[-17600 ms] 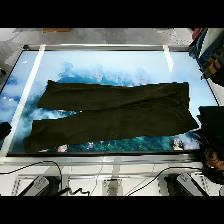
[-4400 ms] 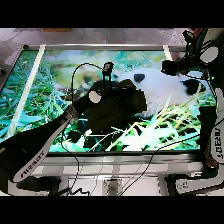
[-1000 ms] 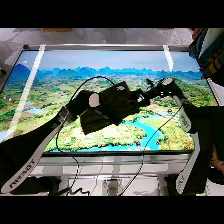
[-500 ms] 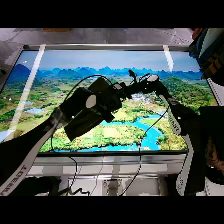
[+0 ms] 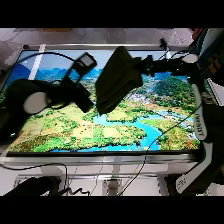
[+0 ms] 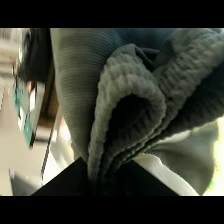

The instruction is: Fold the clothes and pants, and hang the long-sleeved shirts on hangers.

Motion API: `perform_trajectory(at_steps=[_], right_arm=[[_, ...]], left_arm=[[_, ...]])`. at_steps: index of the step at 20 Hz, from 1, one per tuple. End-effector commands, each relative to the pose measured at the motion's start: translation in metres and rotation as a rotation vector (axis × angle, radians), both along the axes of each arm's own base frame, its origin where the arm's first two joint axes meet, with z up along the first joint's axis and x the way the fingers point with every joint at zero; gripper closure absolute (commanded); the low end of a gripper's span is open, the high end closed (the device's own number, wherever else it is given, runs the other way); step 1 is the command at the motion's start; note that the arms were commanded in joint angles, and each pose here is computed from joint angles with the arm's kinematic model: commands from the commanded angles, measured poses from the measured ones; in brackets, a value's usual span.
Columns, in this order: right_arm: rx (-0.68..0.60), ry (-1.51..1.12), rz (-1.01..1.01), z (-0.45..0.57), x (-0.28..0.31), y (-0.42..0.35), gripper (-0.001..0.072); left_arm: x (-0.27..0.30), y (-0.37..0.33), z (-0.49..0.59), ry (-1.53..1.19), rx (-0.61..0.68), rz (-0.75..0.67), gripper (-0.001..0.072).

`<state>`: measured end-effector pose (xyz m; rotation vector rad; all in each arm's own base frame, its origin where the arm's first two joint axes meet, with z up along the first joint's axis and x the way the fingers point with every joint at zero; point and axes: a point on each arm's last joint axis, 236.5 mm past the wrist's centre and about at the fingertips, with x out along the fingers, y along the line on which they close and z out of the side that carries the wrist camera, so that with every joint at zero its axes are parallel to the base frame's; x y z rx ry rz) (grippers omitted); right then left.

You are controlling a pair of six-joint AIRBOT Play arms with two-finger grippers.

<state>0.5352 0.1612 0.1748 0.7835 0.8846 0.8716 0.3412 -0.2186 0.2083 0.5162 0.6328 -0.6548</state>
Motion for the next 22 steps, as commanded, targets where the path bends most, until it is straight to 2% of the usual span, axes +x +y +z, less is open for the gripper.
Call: perform_trajectory(at_steps=[1,7,11,14,17,19,21,22], right_arm=[[-0.036,-0.076,-0.19,0.068,-0.014,-0.088,0.0677],[-0.156,-0.029,-0.79,0.115,-0.063,-0.311,0.0677],[-0.205,0.046,-1.158,0.113,-0.141,-0.45,0.0677],[-0.255,0.229,-1.445,0.084,-0.224,-0.536,0.0677],[-0.315,0.605,-1.673,0.033,-0.325,-0.568,0.0677],[-0.408,0.828,-1.772,0.017,-0.388,-0.568,0.0677],[-0.536,0.901,-1.86,0.028,-0.428,-0.567,0.0677],[-0.554,0.892,-1.911,0.038,-0.436,-0.567,0.0676]], left_arm=[[-0.012,0.041,0.051,-0.117,-0.061,0.073,0.0699],[-0.022,0.068,0.08,-0.187,-0.096,0.128,0.0699],[-0.02,0.067,0.077,-0.18,-0.093,0.128,0.0698],[-0.019,0.067,0.077,-0.178,-0.095,0.13,0.0699],[-0.019,0.067,0.077,-0.162,-0.125,0.155,0.0698],[-0.019,0.067,0.077,-0.162,-0.127,0.157,0.0698],[-0.018,0.066,0.079,-0.172,-0.133,0.157,0.0699],[-0.017,0.066,0.08,-0.176,-0.135,0.156,0.0698]])
